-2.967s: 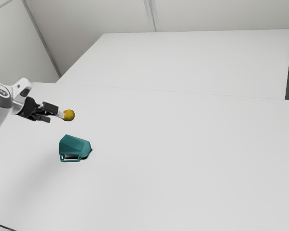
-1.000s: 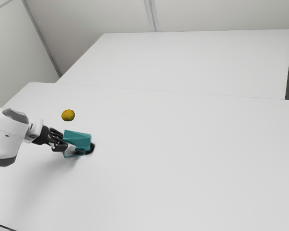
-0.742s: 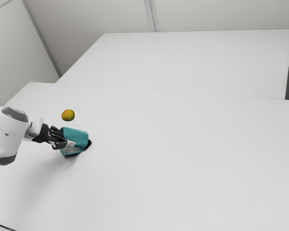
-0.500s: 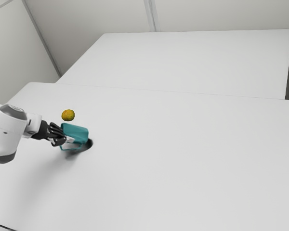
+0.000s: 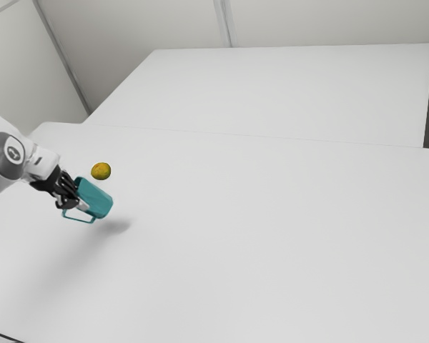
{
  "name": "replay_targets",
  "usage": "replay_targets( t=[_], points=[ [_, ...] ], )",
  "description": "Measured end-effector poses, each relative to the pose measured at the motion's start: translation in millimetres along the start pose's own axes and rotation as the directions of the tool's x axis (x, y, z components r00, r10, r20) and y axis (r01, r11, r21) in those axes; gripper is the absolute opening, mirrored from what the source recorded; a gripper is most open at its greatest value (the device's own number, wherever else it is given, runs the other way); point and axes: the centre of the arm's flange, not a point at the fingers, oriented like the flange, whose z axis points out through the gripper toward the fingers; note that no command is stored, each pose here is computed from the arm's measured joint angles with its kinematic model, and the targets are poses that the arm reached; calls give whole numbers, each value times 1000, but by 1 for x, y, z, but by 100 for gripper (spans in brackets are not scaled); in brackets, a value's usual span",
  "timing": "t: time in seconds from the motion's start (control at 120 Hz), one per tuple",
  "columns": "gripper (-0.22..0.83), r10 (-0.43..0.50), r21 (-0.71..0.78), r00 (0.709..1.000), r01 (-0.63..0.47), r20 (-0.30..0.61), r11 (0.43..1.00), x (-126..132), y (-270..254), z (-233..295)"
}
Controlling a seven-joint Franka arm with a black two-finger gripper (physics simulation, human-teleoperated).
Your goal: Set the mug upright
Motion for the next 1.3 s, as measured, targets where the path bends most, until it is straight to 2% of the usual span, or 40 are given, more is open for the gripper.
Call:
replay_targets(
  t=[0.117,0.233,0.392,0.558,0.85,1.067,1.175,1.3],
  points=[
    [-17,-112,-12,991,113,80,994,-14,8,-6],
    [-17,-195,-14,965,201,176,980,-14,9,-2],
    [-17,-216,22,930,219,297,975,27,5,11],
    [-17,-284,70,884,278,371,958,52,11,26],
    [-17,-424,141,804,403,418,904,83,17,43],
    [-17,-493,178,763,463,418,868,108,15,54],
    [-17,-514,193,752,479,412,856,120,17,59],
    [-17,-508,198,757,470,411,860,142,28,73]
  ],
)
